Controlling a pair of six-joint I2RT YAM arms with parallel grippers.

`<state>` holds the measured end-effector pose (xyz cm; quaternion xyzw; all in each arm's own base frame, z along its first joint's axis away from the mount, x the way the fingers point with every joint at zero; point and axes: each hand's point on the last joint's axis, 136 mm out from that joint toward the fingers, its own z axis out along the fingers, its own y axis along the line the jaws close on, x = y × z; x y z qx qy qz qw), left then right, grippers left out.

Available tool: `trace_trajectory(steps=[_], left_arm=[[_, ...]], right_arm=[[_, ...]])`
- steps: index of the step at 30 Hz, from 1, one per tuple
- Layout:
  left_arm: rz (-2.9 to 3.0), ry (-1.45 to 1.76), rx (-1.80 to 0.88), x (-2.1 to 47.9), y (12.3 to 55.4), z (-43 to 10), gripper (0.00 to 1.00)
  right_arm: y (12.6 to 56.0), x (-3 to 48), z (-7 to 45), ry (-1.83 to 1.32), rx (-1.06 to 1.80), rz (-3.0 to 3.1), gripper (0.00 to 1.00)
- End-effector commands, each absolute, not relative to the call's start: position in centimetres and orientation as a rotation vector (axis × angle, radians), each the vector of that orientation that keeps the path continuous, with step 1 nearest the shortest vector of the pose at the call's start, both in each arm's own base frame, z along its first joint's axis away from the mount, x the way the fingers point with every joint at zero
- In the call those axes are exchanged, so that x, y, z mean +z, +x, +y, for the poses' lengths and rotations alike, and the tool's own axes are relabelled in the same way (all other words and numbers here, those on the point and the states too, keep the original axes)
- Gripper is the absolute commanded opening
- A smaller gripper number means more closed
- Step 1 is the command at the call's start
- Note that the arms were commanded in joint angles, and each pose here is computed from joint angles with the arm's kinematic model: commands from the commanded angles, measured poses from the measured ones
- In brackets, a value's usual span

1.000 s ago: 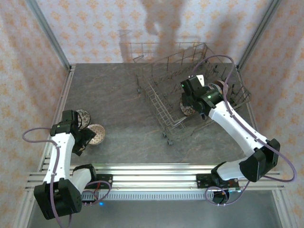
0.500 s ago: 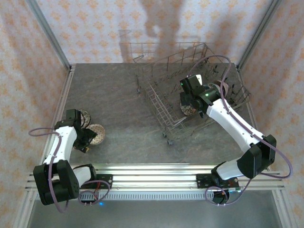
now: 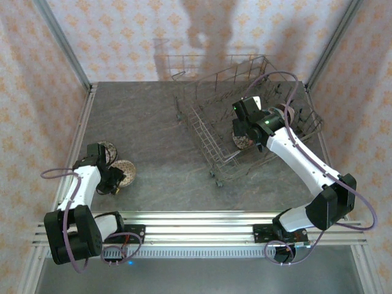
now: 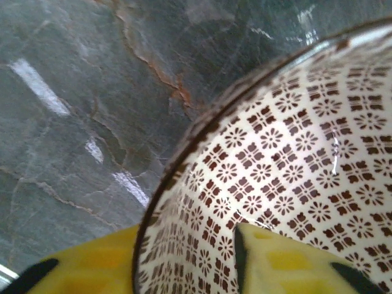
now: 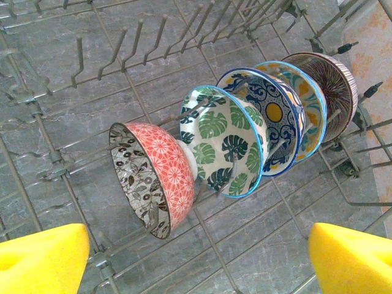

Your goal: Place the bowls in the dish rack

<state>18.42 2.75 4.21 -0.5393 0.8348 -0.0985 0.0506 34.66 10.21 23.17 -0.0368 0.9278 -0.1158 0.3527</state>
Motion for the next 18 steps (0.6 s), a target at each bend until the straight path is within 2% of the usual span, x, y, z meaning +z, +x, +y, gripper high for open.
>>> trace_trajectory(steps=[1,12,18], left_arm=[[2.49,-1.656,-0.351,4.2,18.9,2.7,0.3],[2.451,-1.562,-0.483,5.9,19.8,1.5,0.03],[2.392,-1.384,-0.559,9.9,21.4,0.5,0.0]], right_arm=[[33.9,24.2,9.3,-0.088,-0.328,2.396,0.92],[33.2,25.8,9.6,-0.085,-0.269,2.396,0.9],[32.9,27.5,11.7,-0.11,-0.091,2.401,0.87]])
